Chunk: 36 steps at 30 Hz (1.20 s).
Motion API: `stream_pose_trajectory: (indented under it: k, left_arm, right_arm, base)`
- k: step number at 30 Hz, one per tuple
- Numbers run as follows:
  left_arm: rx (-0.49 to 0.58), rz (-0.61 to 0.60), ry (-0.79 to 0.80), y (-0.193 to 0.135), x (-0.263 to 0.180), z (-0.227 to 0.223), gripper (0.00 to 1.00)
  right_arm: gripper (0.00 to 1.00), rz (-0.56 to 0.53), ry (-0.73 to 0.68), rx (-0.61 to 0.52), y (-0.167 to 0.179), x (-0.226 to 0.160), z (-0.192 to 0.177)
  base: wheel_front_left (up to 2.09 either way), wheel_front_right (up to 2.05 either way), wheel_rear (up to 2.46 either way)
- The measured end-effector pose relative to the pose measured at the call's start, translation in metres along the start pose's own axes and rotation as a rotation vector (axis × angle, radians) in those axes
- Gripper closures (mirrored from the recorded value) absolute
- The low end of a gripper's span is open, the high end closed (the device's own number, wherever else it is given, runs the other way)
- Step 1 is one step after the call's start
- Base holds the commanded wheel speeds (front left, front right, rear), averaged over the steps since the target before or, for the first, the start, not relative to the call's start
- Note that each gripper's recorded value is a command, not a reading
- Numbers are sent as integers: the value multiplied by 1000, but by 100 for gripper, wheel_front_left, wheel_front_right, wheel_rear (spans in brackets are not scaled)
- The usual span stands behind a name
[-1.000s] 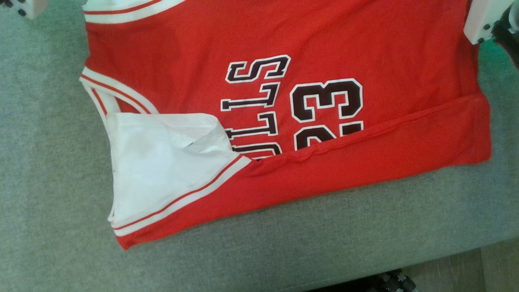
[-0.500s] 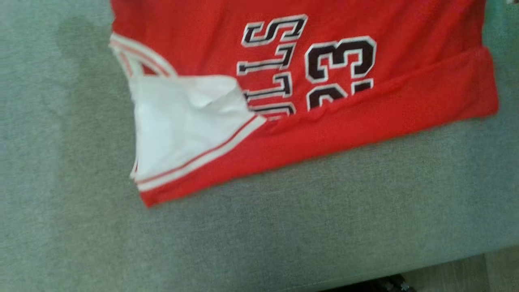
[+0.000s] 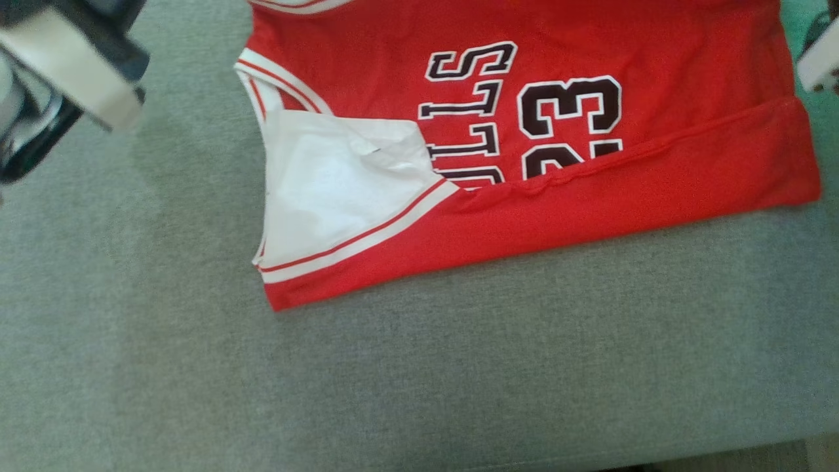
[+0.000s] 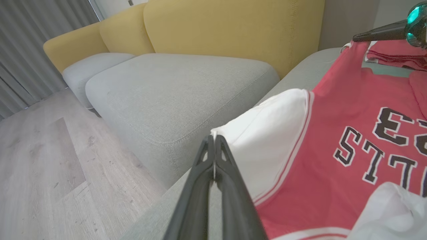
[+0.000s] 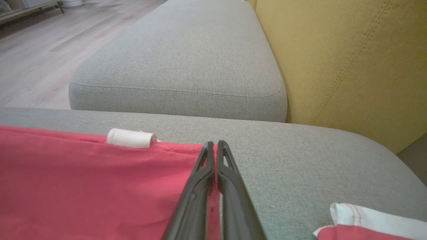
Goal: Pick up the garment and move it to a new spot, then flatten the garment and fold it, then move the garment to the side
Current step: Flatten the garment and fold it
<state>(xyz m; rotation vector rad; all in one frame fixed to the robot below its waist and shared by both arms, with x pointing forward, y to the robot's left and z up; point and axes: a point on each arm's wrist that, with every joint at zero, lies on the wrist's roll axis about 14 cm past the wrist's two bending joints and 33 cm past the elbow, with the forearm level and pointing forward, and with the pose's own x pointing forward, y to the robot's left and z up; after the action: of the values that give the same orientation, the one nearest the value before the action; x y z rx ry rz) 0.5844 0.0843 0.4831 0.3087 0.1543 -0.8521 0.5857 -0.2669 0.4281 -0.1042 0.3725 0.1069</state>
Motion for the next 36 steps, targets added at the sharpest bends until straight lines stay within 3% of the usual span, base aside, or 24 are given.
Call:
stream_pose_trajectory:
  k: [4,17,36]
  left_arm:
    - [-8,16,10,0,-19,-8,100]
    - [-73,-11,-18,-51,-54,-7,100]
    - [-194,-4,38,-121,-88,-42,100]
  right_arm:
    - [100,-2,-7,22,0,-6,-3]
    - [100,-3,-25,56,3,-32,-11]
    - [100,-43,58,122,6,-85,-67]
  base:
    - [0,0,0]
    - [0,0,0]
    - [0,0,0]
